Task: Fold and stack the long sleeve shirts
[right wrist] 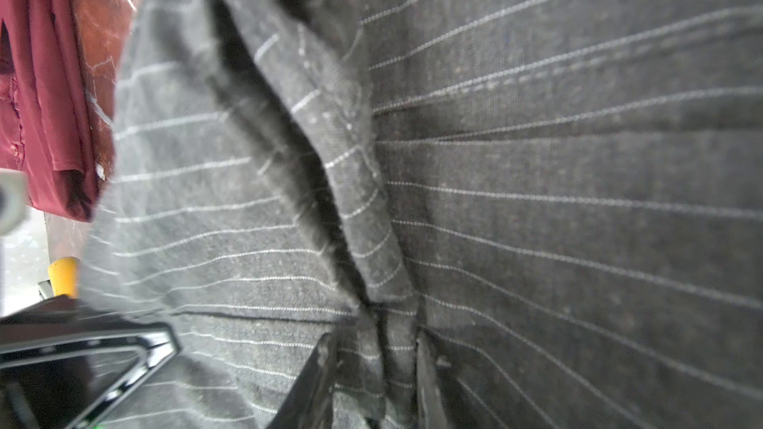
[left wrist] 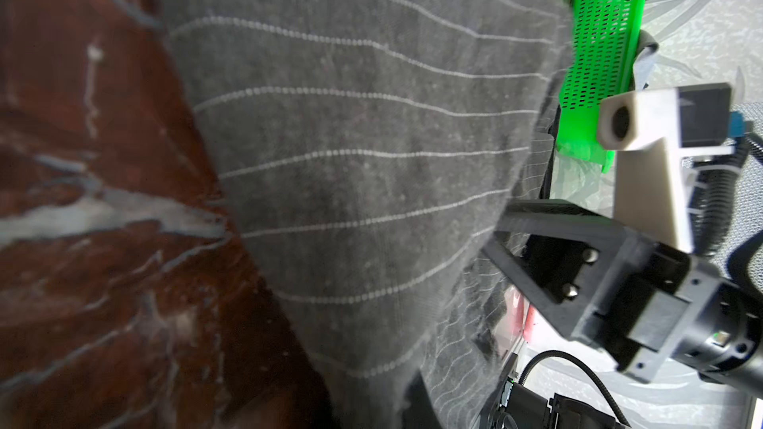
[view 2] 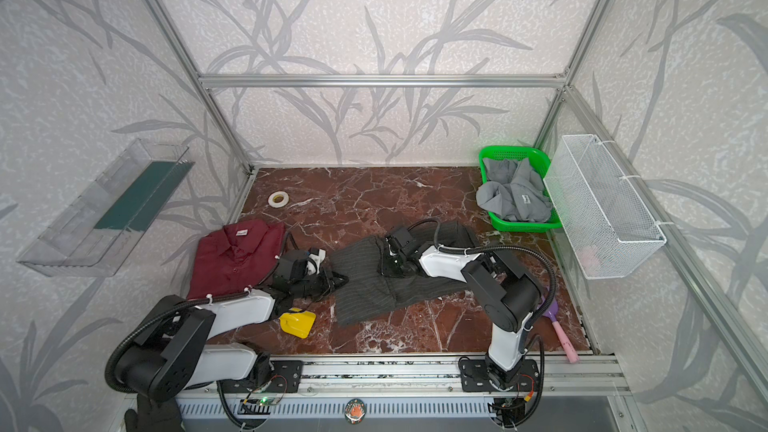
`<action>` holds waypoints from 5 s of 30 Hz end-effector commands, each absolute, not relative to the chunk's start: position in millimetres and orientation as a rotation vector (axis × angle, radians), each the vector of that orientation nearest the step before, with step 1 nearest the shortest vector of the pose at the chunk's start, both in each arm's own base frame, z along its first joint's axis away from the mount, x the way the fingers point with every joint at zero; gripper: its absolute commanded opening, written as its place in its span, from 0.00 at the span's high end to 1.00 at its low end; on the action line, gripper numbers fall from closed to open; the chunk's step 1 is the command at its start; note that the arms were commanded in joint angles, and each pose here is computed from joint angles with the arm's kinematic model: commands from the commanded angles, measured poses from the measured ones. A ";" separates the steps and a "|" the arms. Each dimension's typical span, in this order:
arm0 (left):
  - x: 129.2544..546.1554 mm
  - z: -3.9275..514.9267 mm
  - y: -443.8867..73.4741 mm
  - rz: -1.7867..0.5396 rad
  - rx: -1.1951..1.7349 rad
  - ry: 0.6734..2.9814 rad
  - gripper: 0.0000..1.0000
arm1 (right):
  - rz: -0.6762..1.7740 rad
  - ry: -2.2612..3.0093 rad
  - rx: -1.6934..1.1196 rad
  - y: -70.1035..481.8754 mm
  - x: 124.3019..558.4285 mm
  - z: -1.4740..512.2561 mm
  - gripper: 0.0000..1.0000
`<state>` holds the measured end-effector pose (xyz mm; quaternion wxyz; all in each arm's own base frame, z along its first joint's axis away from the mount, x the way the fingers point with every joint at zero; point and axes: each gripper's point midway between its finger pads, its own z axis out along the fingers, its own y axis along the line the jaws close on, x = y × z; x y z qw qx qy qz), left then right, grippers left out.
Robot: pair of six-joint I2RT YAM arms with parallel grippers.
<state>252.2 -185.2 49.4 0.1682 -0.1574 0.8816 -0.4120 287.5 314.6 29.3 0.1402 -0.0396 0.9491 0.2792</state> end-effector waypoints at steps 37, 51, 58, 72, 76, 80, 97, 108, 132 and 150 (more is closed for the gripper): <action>268.1 179.1 -55.3 0.356 -0.044 3.046 1.00 | 0.525 2.731 0.273 151.4 305.3 33.6 0.61; 289.0 195.0 -80.6 0.893 0.266 2.952 1.00 | 0.687 2.663 0.204 173.0 305.7 33.4 0.61; 301.4 205.7 -104.8 1.040 0.375 2.873 1.00 | 0.716 2.654 0.197 176.3 305.4 32.1 0.61; 305.4 177.3 -167.0 1.065 0.571 2.815 1.00 | 0.675 2.724 0.280 170.9 297.8 11.9 0.61; 303.5 168.4 -180.8 1.051 0.593 2.824 1.00 | 0.710 2.728 0.282 175.4 297.0 10.3 0.62; 299.7 159.0 -199.1 1.024 0.635 2.833 1.00 | 0.721 2.731 0.283 177.1 295.7 9.9 0.62; 282.5 128.9 -261.5 0.915 0.713 2.846 1.00 | 0.661 2.767 0.323 172.6 290.3 -4.6 0.63; 271.6 117.6 -287.2 0.786 0.671 2.921 1.00 | 0.629 2.762 0.352 166.8 288.9 -5.2 0.64; 307.2 157.6 -209.1 1.018 0.602 2.735 1.00 | 0.932 2.573 0.165 223.2 273.8 47.1 0.67; 265.5 131.1 -291.0 0.606 0.652 2.864 0.44 | 0.856 2.610 0.226 213.0 272.3 16.8 0.68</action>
